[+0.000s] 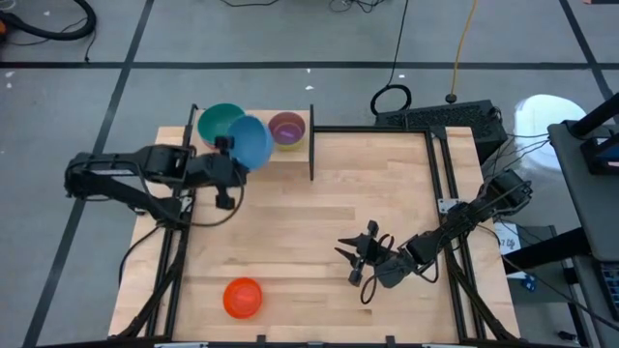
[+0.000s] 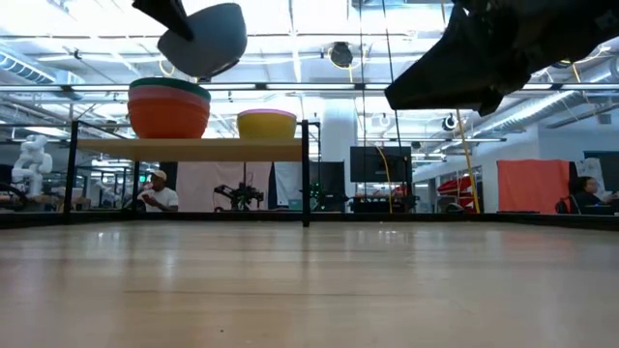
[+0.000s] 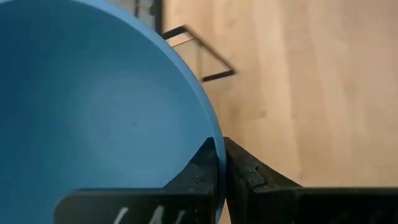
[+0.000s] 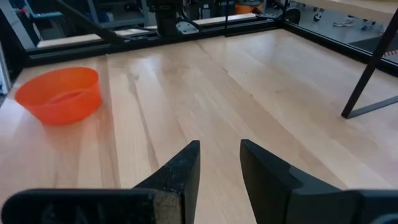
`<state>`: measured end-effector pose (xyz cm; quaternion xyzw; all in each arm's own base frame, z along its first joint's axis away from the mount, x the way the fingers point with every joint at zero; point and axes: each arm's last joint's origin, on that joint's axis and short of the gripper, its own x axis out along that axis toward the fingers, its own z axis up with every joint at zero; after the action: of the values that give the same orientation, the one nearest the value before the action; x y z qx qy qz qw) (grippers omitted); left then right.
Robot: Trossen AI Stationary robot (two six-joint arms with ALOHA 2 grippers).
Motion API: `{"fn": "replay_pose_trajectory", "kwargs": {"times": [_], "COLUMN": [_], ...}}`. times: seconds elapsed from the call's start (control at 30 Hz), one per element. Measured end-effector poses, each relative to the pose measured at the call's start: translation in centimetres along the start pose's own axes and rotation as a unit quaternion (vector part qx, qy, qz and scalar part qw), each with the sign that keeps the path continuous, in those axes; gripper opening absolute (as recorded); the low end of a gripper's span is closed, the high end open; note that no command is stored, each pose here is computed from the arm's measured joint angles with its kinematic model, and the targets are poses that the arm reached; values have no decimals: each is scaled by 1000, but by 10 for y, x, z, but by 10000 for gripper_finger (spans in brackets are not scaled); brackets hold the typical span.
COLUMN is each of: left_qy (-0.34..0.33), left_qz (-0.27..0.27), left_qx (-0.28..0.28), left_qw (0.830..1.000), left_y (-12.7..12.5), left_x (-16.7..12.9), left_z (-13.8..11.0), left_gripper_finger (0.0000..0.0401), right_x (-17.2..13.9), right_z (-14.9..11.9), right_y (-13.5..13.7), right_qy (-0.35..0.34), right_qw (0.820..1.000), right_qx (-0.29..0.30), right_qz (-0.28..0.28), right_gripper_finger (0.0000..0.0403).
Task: Place and stack bowls onto a shelf
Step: Stack the blue bowl into the blue green bowl on the shelf
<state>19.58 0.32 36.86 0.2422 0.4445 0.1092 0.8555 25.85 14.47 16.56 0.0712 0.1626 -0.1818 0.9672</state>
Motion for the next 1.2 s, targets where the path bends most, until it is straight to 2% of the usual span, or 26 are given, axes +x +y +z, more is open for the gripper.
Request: {"fn": "replay_pose_trajectory", "kwargs": {"times": [0.17, 0.33, 0.47, 0.6, 0.8, 0.97, 1.2], "left_qy": [17, 18, 26, 58, 91, 123, 166], "left_qz": [33, 63, 88, 102, 83, 49, 2], "left_qx": [-28, -70, -99, -112, -132, -137, -170], "left_qw": [999, 995, 991, 987, 984, 982, 971], "left_y": [19, 46, 66, 79, 92, 102, 115], "left_x": [-4, -23, -37, -40, -31, -16, 7], "left_z": [-7, -5, -7, -16, -28, -35, -45], "left_gripper_finger": [23, 8, 18, 21, 9, 23, 9], "right_x": [0, 0, 0, 0, 0, 0, 0], "right_z": [0, 1, 1, 1, 1, 1, 1], "right_y": [0, 0, 0, 0, 1, 1, 1], "right_qy": [-1, -2, -2, -2, -4, -4, -4], "right_qw": [1000, 1000, 1000, 1000, 1000, 1000, 1000], "right_qx": [-10, -12, -12, -5, 0, 1, 1], "right_qz": [0, 1, 1, 1, 3, 3, 3], "right_gripper_finger": [109, 109, 109, 109, 109, 109, 109]}}
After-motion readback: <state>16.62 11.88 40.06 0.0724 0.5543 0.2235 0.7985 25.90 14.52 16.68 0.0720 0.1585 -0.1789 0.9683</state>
